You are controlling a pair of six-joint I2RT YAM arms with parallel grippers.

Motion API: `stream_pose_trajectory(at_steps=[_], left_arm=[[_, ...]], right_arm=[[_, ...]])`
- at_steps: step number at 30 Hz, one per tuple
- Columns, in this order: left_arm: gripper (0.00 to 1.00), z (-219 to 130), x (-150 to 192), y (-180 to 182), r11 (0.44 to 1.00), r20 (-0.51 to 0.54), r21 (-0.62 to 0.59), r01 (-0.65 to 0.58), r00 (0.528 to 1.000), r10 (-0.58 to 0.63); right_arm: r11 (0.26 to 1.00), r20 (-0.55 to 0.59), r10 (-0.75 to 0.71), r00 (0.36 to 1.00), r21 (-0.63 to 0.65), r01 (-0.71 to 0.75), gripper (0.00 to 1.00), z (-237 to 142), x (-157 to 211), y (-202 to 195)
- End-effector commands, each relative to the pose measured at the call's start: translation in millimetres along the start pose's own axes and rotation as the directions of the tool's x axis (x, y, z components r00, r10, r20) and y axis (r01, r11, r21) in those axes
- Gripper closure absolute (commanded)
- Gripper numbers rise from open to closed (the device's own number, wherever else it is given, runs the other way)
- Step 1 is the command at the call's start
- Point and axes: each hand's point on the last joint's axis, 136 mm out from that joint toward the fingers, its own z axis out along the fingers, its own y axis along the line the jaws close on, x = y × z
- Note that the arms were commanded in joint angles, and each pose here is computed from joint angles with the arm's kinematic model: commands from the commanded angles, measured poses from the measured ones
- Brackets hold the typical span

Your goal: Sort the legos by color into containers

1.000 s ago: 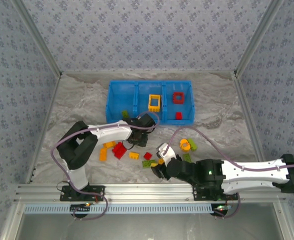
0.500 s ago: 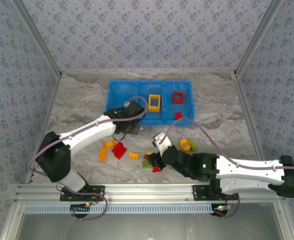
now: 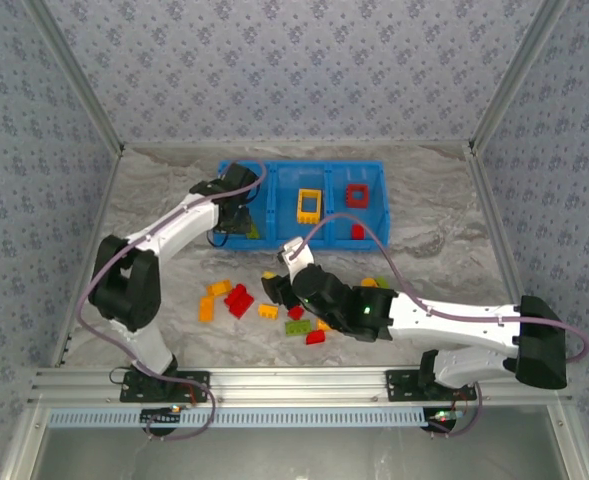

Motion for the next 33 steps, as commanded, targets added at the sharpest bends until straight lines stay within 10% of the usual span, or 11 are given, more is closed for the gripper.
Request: stream_pose_trajectory(at_steps=[1,11,18,26,33], left_arm=[[0.71,9.9,-11.3,-8.1,1.0,-0.006,0.016,-0.014,1.0,0.015],[0.67,43.2,-4.7,-11.9,1.0,-0.071,-0.001,-0.006,0.997,0.006],[0.46,21.7,-14.0,-12.5,1.0,-0.03,0.029,0.012,1.0,-0.011],[0.41,-79.0,-36.6,-14.3,0.99,0.157,0.128,0.06,0.984,-0.08],[0.33,-192.2,18.4,-74.3,0.853,0.325,0.519,-0.058,0.936,-0.134]], right_arm=[[0.998,0.043,0.056,0.998,0.009,-0.056,0.4,-0.5,-13.5,-1.6],[0.996,0.014,0.078,0.997,0.029,-0.078,0.4,-2.8,-1.3,-10.6],[0.99,-0.046,0.097,0.994,0.107,-0.092,0.38,-10.9,13.2,-32.6],[0.873,-0.163,0.277,0.947,0.453,-0.178,0.36,-60.7,60.2,-125.6],[0.729,-0.294,0.508,0.81,0.648,-0.221,0.39,-99.4,127.2,-176.2]])
